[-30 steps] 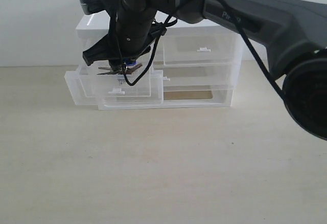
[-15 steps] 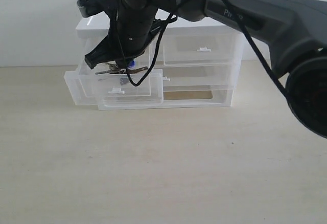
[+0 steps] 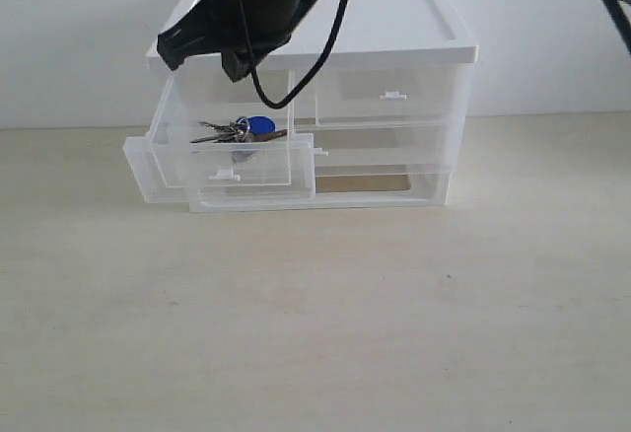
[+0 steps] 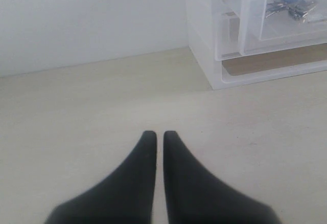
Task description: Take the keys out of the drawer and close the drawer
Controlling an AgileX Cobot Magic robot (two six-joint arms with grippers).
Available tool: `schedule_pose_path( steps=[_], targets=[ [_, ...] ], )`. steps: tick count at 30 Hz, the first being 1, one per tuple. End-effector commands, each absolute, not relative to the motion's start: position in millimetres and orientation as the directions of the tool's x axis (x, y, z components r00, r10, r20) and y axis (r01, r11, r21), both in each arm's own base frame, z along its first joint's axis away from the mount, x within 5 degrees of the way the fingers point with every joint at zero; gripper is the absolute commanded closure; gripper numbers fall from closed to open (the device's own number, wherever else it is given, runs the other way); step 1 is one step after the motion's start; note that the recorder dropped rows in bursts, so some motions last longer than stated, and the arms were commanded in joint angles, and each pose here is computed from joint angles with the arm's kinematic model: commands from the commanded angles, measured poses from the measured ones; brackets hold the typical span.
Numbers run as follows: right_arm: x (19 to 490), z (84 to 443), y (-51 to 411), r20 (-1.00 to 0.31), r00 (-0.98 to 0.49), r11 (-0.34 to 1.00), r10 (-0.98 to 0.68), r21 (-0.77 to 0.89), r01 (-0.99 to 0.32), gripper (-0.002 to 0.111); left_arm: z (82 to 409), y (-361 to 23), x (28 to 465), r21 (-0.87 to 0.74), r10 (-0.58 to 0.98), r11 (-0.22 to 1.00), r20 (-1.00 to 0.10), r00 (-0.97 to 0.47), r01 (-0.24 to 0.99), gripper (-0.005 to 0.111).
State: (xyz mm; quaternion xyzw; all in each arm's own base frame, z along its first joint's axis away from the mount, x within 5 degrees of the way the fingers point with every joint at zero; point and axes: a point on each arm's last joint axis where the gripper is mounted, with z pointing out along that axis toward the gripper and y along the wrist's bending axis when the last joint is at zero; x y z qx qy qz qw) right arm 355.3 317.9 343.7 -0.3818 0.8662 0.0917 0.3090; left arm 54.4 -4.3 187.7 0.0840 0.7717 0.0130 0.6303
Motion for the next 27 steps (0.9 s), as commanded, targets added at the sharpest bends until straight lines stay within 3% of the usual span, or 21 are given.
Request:
schedule_pose_path(
  steps=[1, 3, 4, 9, 14, 16, 18, 19, 24, 27],
  targets=[
    [360.2, 323.6, 321.3, -0.552, -0.538, 0.676, -0.638, -0.065, -0.734, 0.071, 186.4, -4.6, 54.3, 0.118, 0.139, 0.986, -0.971, -0.194, 0.115, 0.102],
    [364.9, 310.7, 325.5, -0.539, -0.556, 0.685, -0.633, -0.055, -0.726, 0.051, 186.4, -4.6, 54.3, 0.118, 0.139, 0.986, -0.971, -0.194, 0.115, 0.102],
    [367.5, 303.7, 327.8, -0.535, -0.566, 0.692, -0.628, -0.049, -0.721, 0.048, 186.4, -4.6, 54.3, 0.118, 0.139, 0.986, -0.971, -0.194, 0.115, 0.102],
    [382.1, 274.8, 338.6, -0.551, -0.533, 0.679, -0.642, -0.085, -0.73, 0.05, 186.4, -4.6, 54.3, 0.118, 0.139, 0.986, -0.971, -0.194, 0.115, 0.102],
    [389.8, 252.5, 337.6, -0.487, -0.504, 0.643, -0.714, -0.171, -0.747, 0.051, 186.4, -4.6, 54.3, 0.118, 0.139, 0.986, -0.971, -0.194, 0.115, 0.102],
    [391.5, 250.7, 335.5, -0.47, -0.497, 0.638, -0.729, -0.204, -0.743, 0.057, 186.4, -4.6, 54.3, 0.118, 0.139, 0.986, -0.971, -0.194, 0.115, 0.102],
    [393.7, 251.1, 332.8, -0.456, -0.477, 0.623, -0.751, -0.25, -0.741, 0.083, 186.4, -4.6, 54.3, 0.118, 0.139, 0.986, -0.971, -0.194, 0.115, 0.102],
    [393.7, 251.1, 332.8, -0.446, -0.448, 0.593, -0.775, -0.267, -0.759, 0.108, 186.4, -4.6, 54.3, 0.118, 0.139, 0.986, -0.971, -0.194, 0.115, 0.102],
    [392.7, 258.5, 332.0, -0.457, -0.421, 0.577, -0.783, -0.282, -0.767, 0.108, 186.4, -4.6, 54.3, 0.118, 0.139, 0.986, -0.971, -0.194, 0.115, 0.102],
    [387.7, 280.9, 328.8, -0.497, -0.4, 0.583, -0.77, -0.292, -0.758, 0.108, 186.4, -4.6, 54.3, 0.118, 0.139, 0.986, -0.971, -0.194, 0.115, 0.102]
  ],
)
